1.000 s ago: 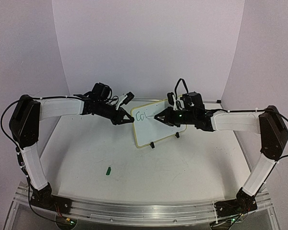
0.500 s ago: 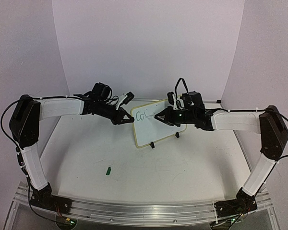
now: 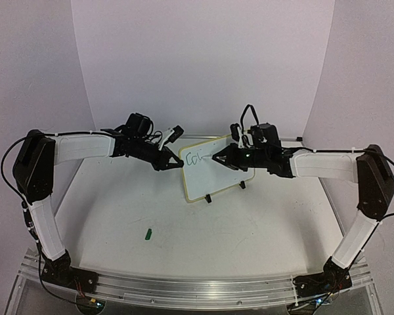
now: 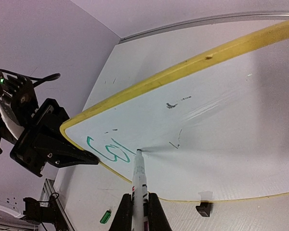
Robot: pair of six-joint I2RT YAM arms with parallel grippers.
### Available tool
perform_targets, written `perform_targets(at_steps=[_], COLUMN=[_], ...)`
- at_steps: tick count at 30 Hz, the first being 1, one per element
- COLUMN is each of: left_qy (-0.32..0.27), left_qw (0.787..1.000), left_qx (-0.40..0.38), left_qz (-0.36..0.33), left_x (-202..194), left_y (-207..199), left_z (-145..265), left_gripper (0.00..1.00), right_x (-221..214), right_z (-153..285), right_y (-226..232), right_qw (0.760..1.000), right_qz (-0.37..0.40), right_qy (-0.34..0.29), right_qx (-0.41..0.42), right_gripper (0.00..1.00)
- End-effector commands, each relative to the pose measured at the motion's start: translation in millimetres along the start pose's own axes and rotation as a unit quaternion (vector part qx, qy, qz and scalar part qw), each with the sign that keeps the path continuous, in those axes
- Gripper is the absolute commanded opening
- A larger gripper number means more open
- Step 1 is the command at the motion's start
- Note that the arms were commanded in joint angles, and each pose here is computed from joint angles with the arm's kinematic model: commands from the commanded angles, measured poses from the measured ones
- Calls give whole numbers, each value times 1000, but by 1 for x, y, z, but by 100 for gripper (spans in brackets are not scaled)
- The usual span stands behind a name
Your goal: Write a sentence on the whiteboard
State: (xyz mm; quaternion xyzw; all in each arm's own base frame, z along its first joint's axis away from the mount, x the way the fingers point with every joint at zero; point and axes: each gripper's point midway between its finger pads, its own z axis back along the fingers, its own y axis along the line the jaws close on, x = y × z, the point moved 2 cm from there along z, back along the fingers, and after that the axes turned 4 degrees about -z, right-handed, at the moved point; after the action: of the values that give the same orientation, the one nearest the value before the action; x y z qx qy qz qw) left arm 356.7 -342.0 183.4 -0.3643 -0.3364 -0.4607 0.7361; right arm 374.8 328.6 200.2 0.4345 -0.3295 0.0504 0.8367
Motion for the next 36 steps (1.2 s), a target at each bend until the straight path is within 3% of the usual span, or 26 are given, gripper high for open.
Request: perform_targets(at_steps=[1,36], left_qy=[1,3], left_qw=[1000,1000], left_qx=[2,1], left_qz=[-13,-13], left_x=[6,5], left_y=[-1,-1], left_z=[-3,-5], left_gripper=[0,0], right_x=[42,6], right_z=[20,5], right_y=[27,-7], right_qw=[998,1000], right_qz=[20,-7], right_qy=[-65,-17], right_qx=[18,-8], right_gripper=[0,0])
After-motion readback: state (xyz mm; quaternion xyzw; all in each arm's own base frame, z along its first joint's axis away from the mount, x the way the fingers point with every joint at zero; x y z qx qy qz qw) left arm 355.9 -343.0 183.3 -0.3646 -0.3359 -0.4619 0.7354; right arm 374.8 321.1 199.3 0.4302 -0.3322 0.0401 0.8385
